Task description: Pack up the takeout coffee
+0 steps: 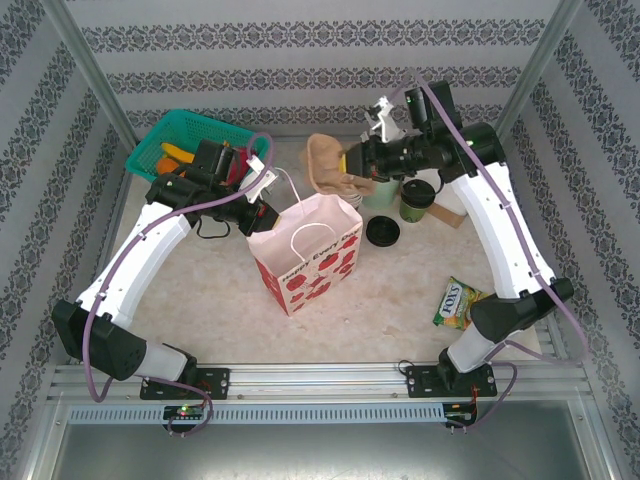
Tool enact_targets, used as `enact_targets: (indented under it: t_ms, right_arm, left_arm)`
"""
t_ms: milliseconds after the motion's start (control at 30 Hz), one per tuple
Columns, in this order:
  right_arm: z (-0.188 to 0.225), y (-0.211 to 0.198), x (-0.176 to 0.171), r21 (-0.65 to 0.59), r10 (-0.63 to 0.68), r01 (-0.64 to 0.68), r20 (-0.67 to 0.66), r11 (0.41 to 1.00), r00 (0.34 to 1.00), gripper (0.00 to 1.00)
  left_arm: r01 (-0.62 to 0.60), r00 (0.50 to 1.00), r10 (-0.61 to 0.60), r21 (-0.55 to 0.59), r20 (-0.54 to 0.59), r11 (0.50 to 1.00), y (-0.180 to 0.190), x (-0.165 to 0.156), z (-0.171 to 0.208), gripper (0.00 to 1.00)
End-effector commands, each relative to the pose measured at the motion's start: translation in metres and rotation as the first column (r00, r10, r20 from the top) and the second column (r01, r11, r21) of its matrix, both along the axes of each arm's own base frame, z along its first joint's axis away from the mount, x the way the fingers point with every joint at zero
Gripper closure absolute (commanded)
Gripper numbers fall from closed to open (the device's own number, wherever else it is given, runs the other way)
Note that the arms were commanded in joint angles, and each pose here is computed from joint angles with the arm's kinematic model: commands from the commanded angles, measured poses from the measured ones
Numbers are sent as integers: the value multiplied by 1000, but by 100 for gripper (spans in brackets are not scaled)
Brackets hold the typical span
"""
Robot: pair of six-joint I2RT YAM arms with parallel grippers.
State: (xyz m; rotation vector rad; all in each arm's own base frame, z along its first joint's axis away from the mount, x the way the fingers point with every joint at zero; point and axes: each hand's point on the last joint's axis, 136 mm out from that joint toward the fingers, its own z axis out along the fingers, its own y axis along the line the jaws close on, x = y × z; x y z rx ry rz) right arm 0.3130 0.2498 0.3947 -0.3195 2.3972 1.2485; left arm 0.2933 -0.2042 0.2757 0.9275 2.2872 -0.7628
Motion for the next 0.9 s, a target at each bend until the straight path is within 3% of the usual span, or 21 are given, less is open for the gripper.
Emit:
enact_targets:
  t_ms: [0, 333, 600, 867]
  right_arm:
    - [36, 27, -17, 170, 127, -129, 18, 977, 992, 100]
    - [1, 57, -35, 213, 280, -257, -86, 943, 956, 100]
    - [-55, 45, -36, 92, 219, -205, -199, 975, 955, 100]
    - [-90, 36, -29, -58, 130, -147, -226, 987, 965, 100]
  left_arm:
    - [0, 1000, 0, -42, 11, 999, -3, 5, 7, 100]
    - [-3, 1000, 3, -43, -1, 999, -4, 6, 4, 99]
    - [-10, 1000, 10, -47, 0, 999, -4, 8, 5, 100]
    - [-19, 1000, 19, -58, 10, 998, -4, 7, 9, 99]
